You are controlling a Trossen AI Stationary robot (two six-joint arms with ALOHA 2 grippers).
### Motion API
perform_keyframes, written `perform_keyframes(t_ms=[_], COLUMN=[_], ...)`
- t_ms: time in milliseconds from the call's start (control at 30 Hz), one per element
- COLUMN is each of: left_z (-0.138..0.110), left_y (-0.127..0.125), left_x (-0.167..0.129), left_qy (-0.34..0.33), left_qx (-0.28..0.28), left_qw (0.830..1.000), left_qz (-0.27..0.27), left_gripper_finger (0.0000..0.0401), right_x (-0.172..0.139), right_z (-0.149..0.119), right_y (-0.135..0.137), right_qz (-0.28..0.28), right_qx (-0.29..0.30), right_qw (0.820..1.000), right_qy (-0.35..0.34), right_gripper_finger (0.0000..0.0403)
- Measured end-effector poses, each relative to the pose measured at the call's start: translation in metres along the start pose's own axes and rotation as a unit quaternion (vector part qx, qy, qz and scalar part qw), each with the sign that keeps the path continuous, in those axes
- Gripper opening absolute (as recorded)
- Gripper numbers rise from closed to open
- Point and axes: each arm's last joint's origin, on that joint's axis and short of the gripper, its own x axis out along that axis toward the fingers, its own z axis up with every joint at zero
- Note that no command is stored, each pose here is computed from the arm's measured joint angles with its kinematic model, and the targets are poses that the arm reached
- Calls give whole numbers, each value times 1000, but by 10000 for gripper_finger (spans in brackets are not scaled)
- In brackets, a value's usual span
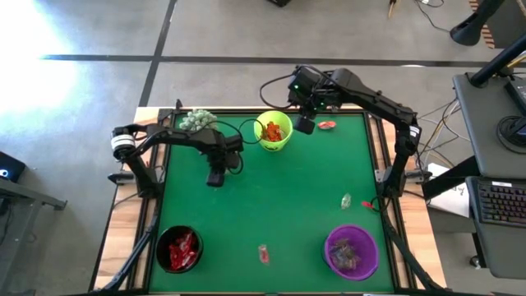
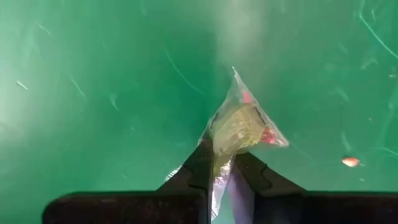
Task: Organize candy in baskets
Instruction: Put the green candy into the violet bucket
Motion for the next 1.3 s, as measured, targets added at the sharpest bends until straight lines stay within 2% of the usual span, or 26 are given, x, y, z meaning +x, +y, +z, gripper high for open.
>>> perform_keyframes(t_ms=[167,267,400,567,667,867,967,1067,1233,1300], left_z=[-1,2,7,7,8,9,11,10,10,10], left_y=[-3,-4,-6,-11,-14,-20,-22,-24,-27,-28], left_x=[-7,-22,-47,-88,-115,-163,-183,-195,-203,-203], left_qy=[-2,-32,-91,-172,-223,-317,-351,-374,-402,-403], left_qx=[-25,-37,-42,-26,-17,17,41,61,85,88], left_qw=[999,997,992,981,970,943,931,920,900,898], left_qz=[-31,-54,-79,-92,-94,-96,-87,-103,-145,-154], left_gripper_finger=[8,3,2,1,1,0,0,0,0,0], right_x=[-7,-11,-16,-20,-23,-29,-32,-37,-47,-50], right_z=[1,2,1,-1,1,4,10,21,32,35], right_y=[-1,0,6,16,25,46,58,70,92,99], right_qz=[12,51,150,290,337,352,357,355,325,310], right_qx=[6,17,23,19,10,-18,-7,10,-21,-34], right_qw=[1000,998,988,956,941,935,932,929,930,931], right_qy=[-9,-23,-33,-35,-42,-50,-66,-104,-169,-191], right_gripper_finger=[50,50,50,50,49,49,49,50,50,50])
